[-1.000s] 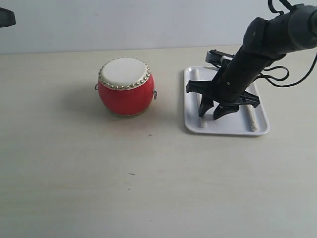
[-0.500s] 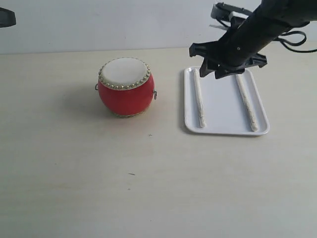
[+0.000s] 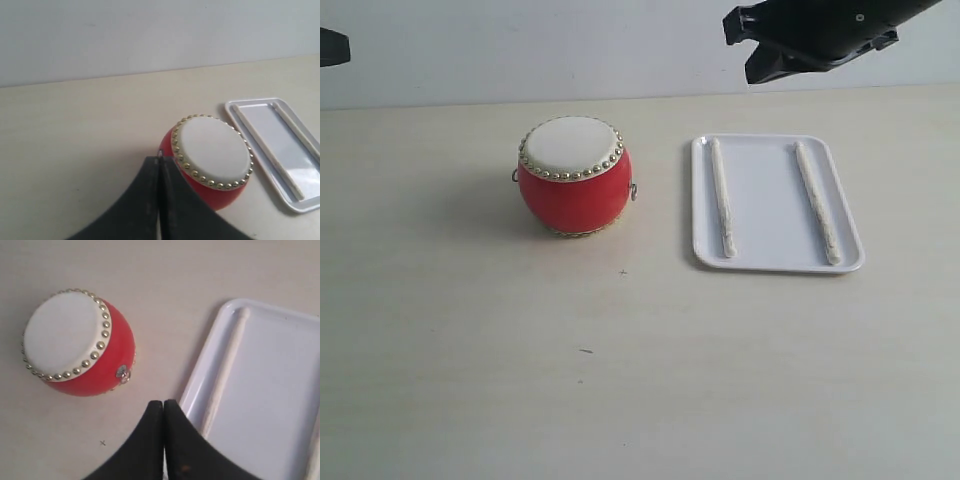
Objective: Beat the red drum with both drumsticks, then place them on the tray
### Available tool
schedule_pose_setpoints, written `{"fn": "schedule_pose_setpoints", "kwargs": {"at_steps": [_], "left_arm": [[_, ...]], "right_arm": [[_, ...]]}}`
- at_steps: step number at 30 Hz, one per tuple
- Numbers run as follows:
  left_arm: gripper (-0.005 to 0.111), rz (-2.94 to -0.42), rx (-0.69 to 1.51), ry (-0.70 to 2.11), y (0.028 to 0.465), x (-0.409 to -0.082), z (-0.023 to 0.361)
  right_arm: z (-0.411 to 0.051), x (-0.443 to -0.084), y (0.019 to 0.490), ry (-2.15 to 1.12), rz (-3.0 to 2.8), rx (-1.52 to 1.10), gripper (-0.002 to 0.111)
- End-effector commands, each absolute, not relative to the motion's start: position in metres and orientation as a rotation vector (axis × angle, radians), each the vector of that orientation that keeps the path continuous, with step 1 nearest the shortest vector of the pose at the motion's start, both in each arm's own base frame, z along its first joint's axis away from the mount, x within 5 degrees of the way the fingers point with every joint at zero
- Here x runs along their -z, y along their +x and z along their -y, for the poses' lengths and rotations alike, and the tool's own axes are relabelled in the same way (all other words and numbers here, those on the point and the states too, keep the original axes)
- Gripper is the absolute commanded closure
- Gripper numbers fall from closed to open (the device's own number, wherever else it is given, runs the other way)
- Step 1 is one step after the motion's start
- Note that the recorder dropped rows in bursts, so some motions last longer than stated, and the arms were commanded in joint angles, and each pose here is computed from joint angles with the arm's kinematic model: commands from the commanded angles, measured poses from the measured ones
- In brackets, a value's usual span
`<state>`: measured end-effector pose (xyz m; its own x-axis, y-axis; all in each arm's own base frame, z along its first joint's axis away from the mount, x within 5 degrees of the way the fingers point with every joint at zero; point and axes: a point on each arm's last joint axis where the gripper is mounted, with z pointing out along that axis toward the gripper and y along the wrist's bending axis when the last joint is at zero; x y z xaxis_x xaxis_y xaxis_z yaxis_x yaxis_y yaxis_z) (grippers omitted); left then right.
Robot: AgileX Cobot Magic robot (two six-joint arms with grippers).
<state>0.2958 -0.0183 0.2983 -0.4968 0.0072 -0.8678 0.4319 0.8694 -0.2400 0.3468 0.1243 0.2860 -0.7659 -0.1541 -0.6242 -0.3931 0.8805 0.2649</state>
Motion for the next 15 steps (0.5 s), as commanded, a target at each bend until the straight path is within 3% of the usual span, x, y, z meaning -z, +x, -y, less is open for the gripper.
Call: {"fn": "schedule_pose_setpoints", "kwargs": {"at_steps": [1,6,15], "left_arm": [[0.107,-1.997,0.415,0.25,0.283,-0.307,0.012],[0.107,-1.911,0.296,0.174,0.261,-0.322,0.017],[0.107,-1.795,0.329,0.355,0.237,-0.341,0.073]], "right_arm": [[-0.119,-0.296,0.332,-0.328,-2.274,-0.547,0.108],[-0.108,-0.306,0.315,-0.236,-2.136,-0.511,0.108],[-0.1,-0.316,0.303,-0.16,-2.056,-0.484,0.108]]}}
